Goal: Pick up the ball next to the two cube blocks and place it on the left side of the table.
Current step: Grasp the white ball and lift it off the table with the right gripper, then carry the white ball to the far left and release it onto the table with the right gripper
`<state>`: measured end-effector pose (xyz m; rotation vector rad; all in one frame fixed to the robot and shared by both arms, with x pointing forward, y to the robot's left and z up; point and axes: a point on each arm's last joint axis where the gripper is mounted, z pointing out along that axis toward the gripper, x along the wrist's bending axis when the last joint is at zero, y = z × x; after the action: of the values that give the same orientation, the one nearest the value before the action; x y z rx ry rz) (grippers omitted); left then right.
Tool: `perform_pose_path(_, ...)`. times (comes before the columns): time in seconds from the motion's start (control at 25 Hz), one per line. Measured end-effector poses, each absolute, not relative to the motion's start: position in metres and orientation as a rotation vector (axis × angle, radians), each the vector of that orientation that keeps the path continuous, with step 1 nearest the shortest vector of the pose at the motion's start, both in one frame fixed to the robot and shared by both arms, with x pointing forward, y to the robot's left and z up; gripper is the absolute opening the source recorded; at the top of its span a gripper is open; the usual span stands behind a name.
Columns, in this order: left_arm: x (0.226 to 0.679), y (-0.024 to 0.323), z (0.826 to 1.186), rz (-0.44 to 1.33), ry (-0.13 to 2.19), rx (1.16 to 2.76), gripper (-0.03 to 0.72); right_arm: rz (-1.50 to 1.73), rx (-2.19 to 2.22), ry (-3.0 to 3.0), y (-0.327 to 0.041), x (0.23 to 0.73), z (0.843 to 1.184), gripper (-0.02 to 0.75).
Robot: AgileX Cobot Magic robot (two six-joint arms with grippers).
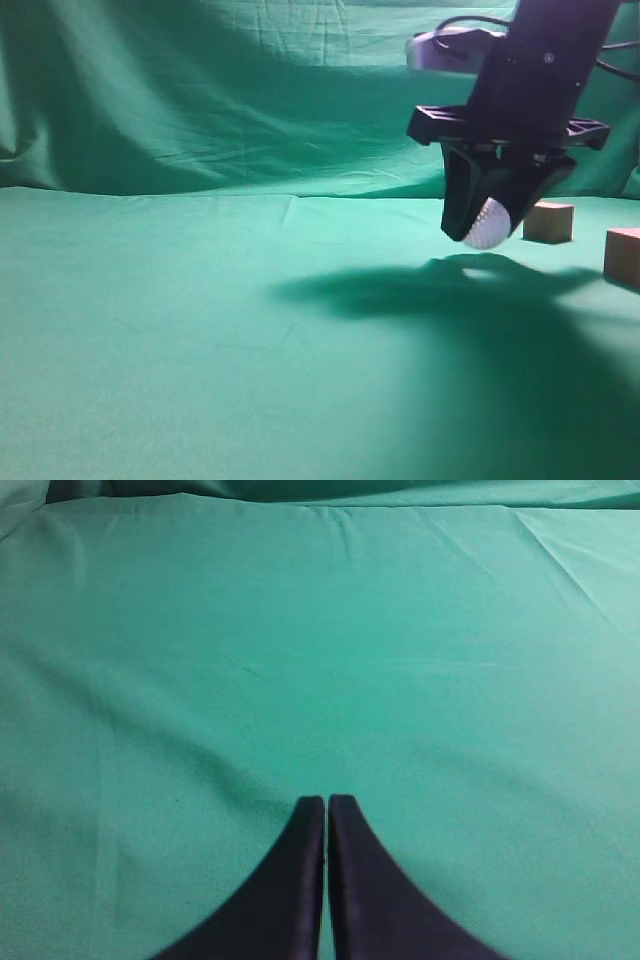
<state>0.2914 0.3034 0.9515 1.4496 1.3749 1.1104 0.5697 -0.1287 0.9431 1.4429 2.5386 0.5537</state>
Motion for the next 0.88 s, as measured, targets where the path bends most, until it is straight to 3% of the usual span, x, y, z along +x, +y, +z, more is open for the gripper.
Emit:
perform_pose_path(0.2, 0.291, 0.303, 0.952, 1.11, 1.375, 1.45, 0.0, 0.753, 1.482, 2.487, -0.105, 0.589, 0.989, 0.313)
perform_pose_path(0.44, 0.291, 0.303, 0.952, 1.11, 1.375, 1.45, 0.0, 1.128, 1.221, 2.487, -0.023, 0.596, 1.045, 0.313)
perform_pose_path(0.6, 0.291, 0.303, 0.952, 1.11, 1.375, 1.45, 0.0, 1.271, 1.064, 2.519, 0.045, 0.597, 1.045, 0.313)
perform_pose_path(0.88, 0.291, 0.303, 0.952, 1.11, 1.375, 1.45, 0.0, 1.448, 0.808, 2.509, 0.152, 0.585, 0.994, 0.313)
